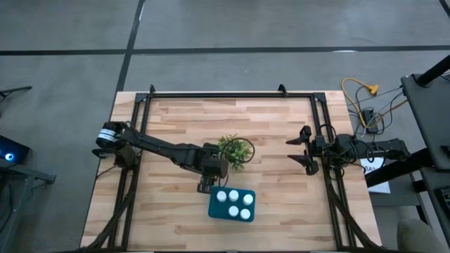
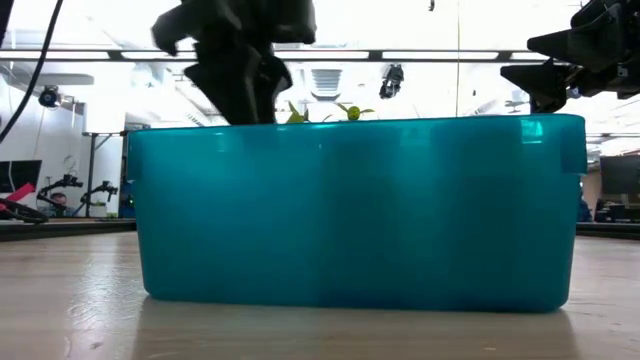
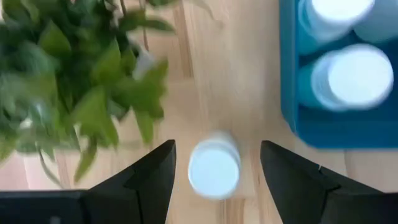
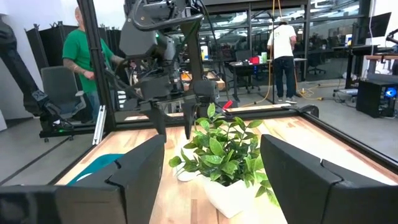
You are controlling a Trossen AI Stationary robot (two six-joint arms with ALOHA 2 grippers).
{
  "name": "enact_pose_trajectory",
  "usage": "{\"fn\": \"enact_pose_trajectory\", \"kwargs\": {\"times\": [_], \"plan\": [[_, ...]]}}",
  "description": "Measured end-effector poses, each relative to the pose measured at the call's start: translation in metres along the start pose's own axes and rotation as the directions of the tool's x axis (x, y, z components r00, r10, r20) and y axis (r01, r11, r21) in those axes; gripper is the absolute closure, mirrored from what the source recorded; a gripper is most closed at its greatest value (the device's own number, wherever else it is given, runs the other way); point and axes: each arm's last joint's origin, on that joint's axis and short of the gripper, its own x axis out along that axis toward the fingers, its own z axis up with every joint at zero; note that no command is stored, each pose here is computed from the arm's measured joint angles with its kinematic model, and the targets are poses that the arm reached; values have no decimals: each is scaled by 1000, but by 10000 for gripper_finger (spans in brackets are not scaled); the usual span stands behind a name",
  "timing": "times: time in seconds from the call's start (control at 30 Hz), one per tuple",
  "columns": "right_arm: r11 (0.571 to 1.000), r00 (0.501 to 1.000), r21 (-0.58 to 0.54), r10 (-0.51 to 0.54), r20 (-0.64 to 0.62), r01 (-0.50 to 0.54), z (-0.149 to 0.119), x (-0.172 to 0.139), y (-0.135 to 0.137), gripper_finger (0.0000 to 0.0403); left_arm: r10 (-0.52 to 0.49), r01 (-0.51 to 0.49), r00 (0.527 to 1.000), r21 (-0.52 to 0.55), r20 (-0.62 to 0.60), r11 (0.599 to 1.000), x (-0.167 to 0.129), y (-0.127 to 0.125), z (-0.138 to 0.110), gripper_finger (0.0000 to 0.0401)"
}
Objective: Pick and place pill bottles into a basket
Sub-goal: Put the white medicine bottle into the blue bin
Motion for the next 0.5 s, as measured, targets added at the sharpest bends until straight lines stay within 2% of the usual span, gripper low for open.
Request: {"fn": "enact_pose_trajectory", "kwargs": {"times": [0.17,0.3,0.5], "plan": [[1000,1000,0,0,0,0,0,0,0,151,-3,3,1000,-10,27,1000,-10,2,-15,185],[1000,1000,0,-1,0,1,0,0,0,155,-1,5,994,-34,109,999,-17,6,-23,185],[1000,1000,0,-1,0,1,0,0,0,154,-4,12,992,-64,128,998,-11,8,-37,185]]}}
